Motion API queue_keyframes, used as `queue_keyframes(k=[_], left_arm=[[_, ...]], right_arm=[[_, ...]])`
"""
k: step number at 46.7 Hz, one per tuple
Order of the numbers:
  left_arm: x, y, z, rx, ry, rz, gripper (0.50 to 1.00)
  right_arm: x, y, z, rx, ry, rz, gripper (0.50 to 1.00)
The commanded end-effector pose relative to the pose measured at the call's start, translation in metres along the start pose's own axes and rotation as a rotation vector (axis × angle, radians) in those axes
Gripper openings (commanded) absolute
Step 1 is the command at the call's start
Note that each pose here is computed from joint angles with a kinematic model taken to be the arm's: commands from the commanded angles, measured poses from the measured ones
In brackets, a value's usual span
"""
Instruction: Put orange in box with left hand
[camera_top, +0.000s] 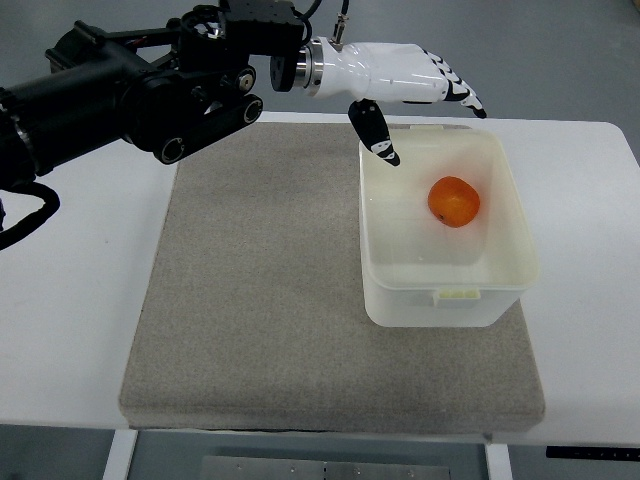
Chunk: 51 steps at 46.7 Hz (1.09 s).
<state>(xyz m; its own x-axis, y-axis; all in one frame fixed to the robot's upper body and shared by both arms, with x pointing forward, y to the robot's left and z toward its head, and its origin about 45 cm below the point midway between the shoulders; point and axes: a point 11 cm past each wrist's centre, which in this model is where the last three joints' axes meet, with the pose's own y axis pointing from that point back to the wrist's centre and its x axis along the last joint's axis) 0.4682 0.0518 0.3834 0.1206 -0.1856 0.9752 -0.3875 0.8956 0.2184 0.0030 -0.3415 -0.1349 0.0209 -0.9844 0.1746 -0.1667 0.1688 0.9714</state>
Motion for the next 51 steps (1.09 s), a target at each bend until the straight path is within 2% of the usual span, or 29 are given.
queue_keyframes(k=[1,13,18,27,35,41,48,51], left_arm=[[-0.001,0.011,-0.021,0.067,0.0,0.004,0.924],[0.004,0.061,-0.09,0.32,0.088,0.098,0.926],[-0.002,0.079,-0.109,0.393,0.172,0.168,0.975],[-0.023,0.111,-0.134,0.499,0.265,0.231,0.979],[-0.056,0.137,-0.15,0.588,0.394,0.302,0.979],[-0.064,0.16,-0.163,0.671,0.445,0.379,0.973],[-0.06,0.167,-0.166,0.678,0.526,0.489,0.962],[-0.064,0.172,-0.172,0.744,0.598,0.532,0.956]], right_arm=[[0.0,0.0,0.0,0.0,-0.001,0.0,0.926],[0.0,0.0,0.0,0.0,-0.001,0.0,0.926],[0.0,0.0,0.0,0.0,0.001,0.0,0.926],[0.0,0.0,0.0,0.0,-0.001,0.0,0.926],[0.0,0.0,0.0,0.0,-0.001,0.0,0.926],[0.0,0.0,0.0,0.0,0.001,0.0,0.926],[0.0,0.0,0.0,0.0,-0.001,0.0,0.926],[0.0,0.0,0.0,0.0,0.001,0.0,0.926]])
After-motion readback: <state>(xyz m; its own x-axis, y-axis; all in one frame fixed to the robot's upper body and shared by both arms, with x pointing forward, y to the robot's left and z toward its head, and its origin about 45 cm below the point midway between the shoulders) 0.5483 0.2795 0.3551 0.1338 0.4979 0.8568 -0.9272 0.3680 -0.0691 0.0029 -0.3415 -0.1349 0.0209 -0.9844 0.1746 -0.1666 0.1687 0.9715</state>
